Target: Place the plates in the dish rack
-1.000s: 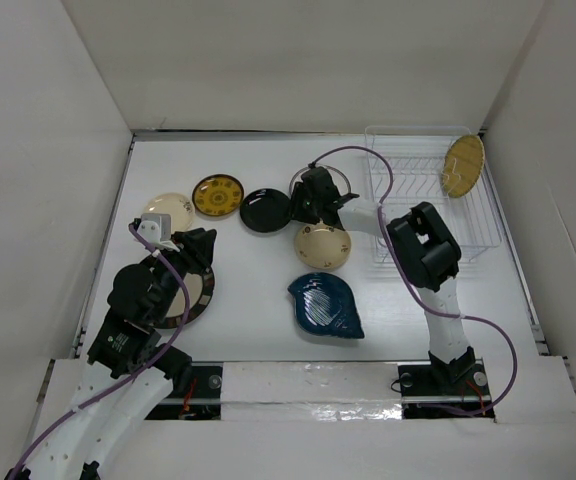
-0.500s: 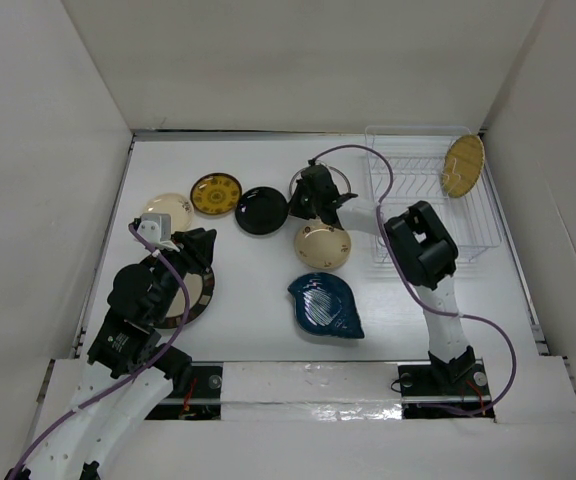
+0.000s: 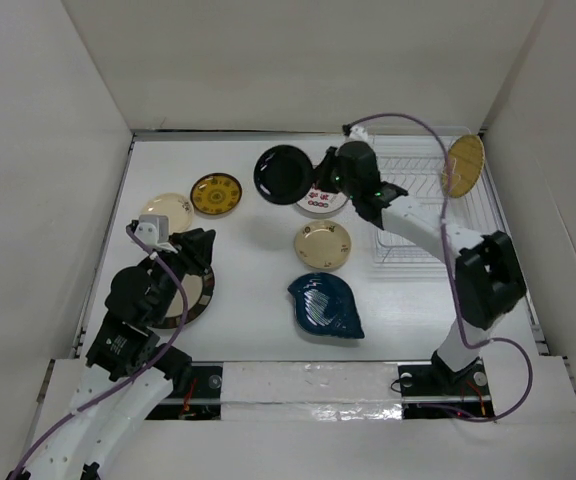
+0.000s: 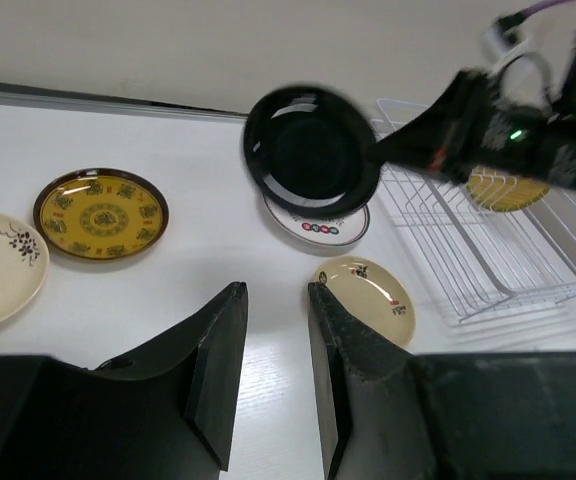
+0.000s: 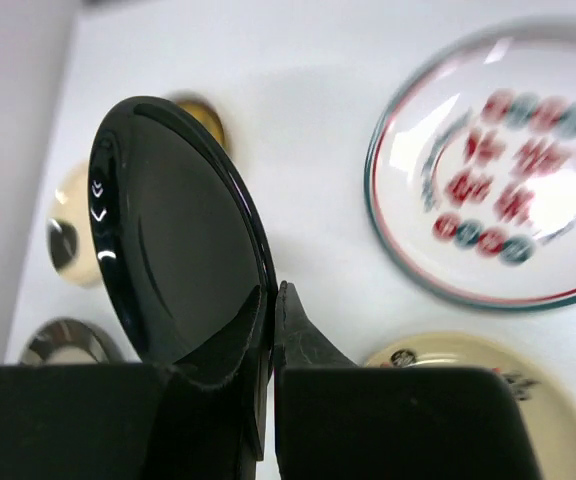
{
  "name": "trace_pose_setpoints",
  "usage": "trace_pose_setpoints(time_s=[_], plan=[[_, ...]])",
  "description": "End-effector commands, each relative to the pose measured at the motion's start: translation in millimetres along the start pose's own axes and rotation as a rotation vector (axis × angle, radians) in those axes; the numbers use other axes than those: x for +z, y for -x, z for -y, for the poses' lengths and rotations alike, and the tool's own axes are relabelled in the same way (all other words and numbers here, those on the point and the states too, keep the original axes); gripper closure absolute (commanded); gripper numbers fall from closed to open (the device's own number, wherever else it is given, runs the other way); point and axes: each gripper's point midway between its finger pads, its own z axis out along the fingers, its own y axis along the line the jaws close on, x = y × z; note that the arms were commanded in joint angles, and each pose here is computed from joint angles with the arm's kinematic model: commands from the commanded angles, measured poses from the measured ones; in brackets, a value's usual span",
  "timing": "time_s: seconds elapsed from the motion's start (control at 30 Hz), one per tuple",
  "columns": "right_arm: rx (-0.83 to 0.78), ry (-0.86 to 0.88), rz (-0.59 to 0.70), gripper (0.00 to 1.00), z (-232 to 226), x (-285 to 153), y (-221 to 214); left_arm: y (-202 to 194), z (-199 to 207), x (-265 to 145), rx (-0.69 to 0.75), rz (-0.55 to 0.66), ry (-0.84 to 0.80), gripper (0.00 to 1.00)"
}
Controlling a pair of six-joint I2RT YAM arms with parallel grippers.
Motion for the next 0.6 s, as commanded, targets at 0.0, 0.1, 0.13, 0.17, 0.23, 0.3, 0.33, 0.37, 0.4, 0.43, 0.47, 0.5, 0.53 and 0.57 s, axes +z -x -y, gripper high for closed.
trace_pose_setpoints(time_s=[0.0,0.1,0.13,0.17,0.23,0.3,0.33,0.37,0.4,0.43,0.47,0.5,0.53,0.57], plan=[[-0.092,-0.132,0.286,1.0,26.6,-50.8,118.0,15.2,5.7,-5.0,-0.01,0.064,-0.029,0.72],[-0.195,-0.422,0.423,1.0,95.0,-101.4,177.8,22.8,7.9,-12.7,-0.015,0.096,-0.044,0.71],[-0.216,-0.519,0.462,1.0,117.6,-117.6,194.8,25.9,7.9,-15.1,-0.017,0.11,-0.046,0.72],[-0.238,-0.66,0.518,1.0,138.3,-142.1,210.7,27.6,8.2,-17.1,-0.018,0.119,-0.049,0.71],[-0.338,-0.816,0.539,1.0,163.4,-168.6,227.7,31.6,9.6,-21.3,-0.021,0.136,-0.059,0.71],[-0.391,-0.977,0.575,1.0,194.5,-196.4,246.5,34.0,11.8,-24.0,-0.024,0.146,-0.072,0.71],[-0.4,-1.004,0.572,1.0,202.9,-201.9,250.2,34.6,13.3,-24.8,-0.024,0.148,-0.081,0.71],[-0.408,-1.047,0.573,1.0,217.3,-210.3,256.2,35.6,13.5,-25.8,-0.024,0.152,-0.083,0.71],[-0.442,-1.078,0.574,1.0,224.4,-213.2,260.7,36.1,13.5,-27.2,-0.027,0.157,-0.084,0.71],[-0.451,-1.098,0.57,1.0,231.0,-216.0,264.1,36.7,14.7,-28.4,-0.027,0.159,-0.09,0.71],[-0.476,-1.092,0.553,1.0,235.7,-212.4,265.7,37.6,13.8,-29.3,-0.03,0.164,-0.085,0.71],[-0.512,-1.11,0.544,1.0,240.2,-213.7,269.3,39.0,15.1,-31.6,-0.032,0.17,-0.092,0.7],[-0.523,-1.135,0.527,1.0,250.1,-211.2,269.7,39.0,14.0,-31.6,-0.033,0.171,-0.086,0.7],[-0.545,-1.135,0.508,1.0,251.8,-207.1,269.2,39.7,13.8,-32.2,-0.033,0.175,-0.085,0.7]])
